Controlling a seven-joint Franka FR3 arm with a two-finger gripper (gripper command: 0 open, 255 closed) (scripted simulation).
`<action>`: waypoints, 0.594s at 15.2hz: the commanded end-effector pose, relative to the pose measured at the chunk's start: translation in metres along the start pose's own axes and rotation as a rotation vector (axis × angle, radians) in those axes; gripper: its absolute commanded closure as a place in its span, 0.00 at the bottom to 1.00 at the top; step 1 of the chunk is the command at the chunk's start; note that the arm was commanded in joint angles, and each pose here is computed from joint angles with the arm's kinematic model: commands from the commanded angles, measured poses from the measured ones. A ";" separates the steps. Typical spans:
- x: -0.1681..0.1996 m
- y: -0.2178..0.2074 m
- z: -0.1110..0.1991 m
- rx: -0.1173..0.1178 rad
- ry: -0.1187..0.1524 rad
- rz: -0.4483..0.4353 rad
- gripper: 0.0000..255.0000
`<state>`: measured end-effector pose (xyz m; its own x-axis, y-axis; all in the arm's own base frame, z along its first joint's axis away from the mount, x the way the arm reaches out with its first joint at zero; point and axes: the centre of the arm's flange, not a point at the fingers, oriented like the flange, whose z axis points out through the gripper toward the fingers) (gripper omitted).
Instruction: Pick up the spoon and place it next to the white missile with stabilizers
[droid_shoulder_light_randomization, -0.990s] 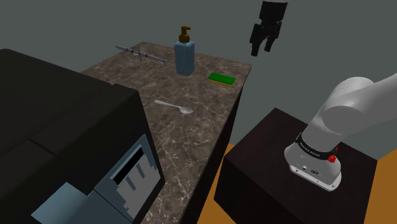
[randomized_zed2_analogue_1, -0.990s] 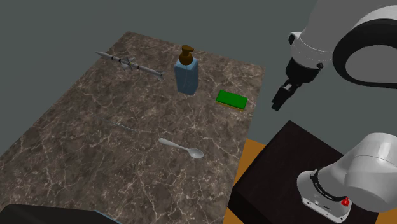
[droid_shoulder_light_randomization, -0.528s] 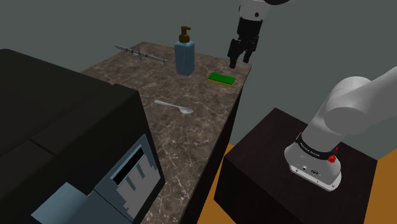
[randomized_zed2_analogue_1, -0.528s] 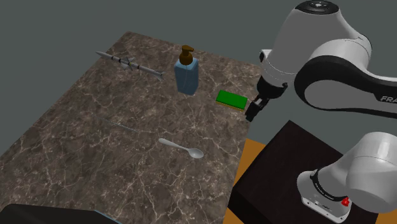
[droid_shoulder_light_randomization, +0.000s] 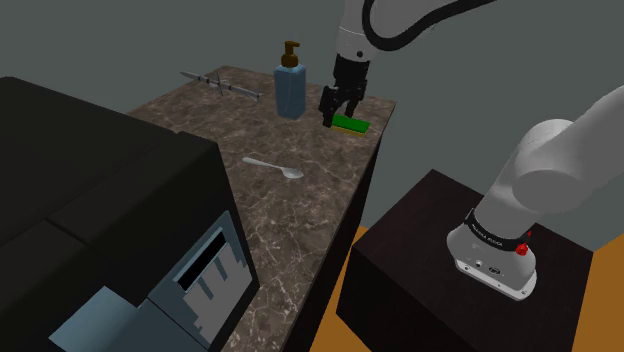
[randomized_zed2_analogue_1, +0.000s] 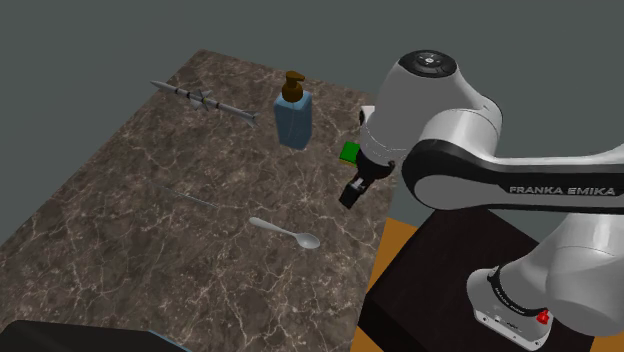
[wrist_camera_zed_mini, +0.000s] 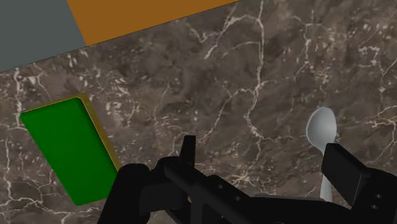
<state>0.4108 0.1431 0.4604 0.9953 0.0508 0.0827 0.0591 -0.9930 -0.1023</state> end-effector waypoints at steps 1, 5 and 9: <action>0.010 -0.017 0.016 0.005 0.018 -0.014 0.00; 0.033 -0.050 0.045 0.014 0.051 -0.041 0.00; 0.055 -0.085 0.073 0.023 0.084 -0.068 0.00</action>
<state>0.4599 0.2291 0.4051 0.9815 0.1026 0.1619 0.1218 -0.9860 -0.1139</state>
